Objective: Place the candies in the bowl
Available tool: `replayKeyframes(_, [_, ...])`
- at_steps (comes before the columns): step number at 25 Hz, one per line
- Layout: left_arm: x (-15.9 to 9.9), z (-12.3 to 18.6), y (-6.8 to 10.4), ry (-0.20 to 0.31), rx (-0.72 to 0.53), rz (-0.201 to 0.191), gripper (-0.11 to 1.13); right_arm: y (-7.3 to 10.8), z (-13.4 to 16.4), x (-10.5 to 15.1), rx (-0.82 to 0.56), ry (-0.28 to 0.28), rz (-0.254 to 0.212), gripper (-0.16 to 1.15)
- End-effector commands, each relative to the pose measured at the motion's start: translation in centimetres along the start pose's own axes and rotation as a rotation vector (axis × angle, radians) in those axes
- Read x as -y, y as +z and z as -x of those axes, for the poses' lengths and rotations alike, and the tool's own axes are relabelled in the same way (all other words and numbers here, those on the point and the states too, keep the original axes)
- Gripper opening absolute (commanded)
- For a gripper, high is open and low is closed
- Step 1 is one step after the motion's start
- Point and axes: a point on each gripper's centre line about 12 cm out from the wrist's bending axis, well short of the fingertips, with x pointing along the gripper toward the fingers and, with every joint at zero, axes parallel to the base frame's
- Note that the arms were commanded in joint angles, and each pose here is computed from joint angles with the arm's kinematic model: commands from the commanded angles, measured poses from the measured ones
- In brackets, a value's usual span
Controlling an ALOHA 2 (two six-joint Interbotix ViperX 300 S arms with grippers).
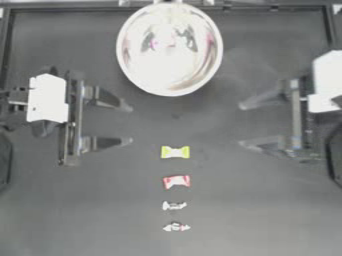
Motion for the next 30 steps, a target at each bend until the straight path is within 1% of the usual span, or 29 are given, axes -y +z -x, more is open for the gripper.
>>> replayKeyframes(1, [-0.2,1.7,0.6,0.022,0.068,0.0,0.92,2.1,-1.4,0.0,-0.077,-0.009,0.001,1.0])
replayKeyframes(4, [-0.2,2.4,0.1,0.041,0.094,-0.001,0.92,3.0,-2.9,0.0,-0.157,-0.015,0.002,1.0])
replayKeyframes(8, [-0.2,2.7,-0.8,0.049,0.093,-0.001,0.92,3.9,-5.2,0.0,-0.25,-0.017,-0.003,1.0])
replayKeyframes(11, [-0.1,2.9,-1.5,0.051,0.088,0.004,0.92,4.2,-7.0,0.0,-0.321,-0.021,-0.002,1.0])
replayKeyframes(15, [-0.1,3.2,-1.9,0.059,0.095,0.007,0.92,4.4,-9.5,0.0,-0.388,-0.026,0.007,1.0])
replayKeyframes(20, [-0.1,3.4,-2.4,0.064,0.095,0.015,0.92,3.4,-12.2,-0.5,-0.434,-0.029,0.045,1.0])
replayKeyframes(25, [-0.1,3.4,-2.6,0.062,0.091,0.015,0.92,2.1,-14.3,-0.5,-0.467,-0.027,0.042,1.0])
replayKeyframes(30, [-0.1,3.4,-2.7,0.063,0.089,0.016,0.92,1.0,-16.3,-1.1,-0.504,-0.021,0.061,1.0])
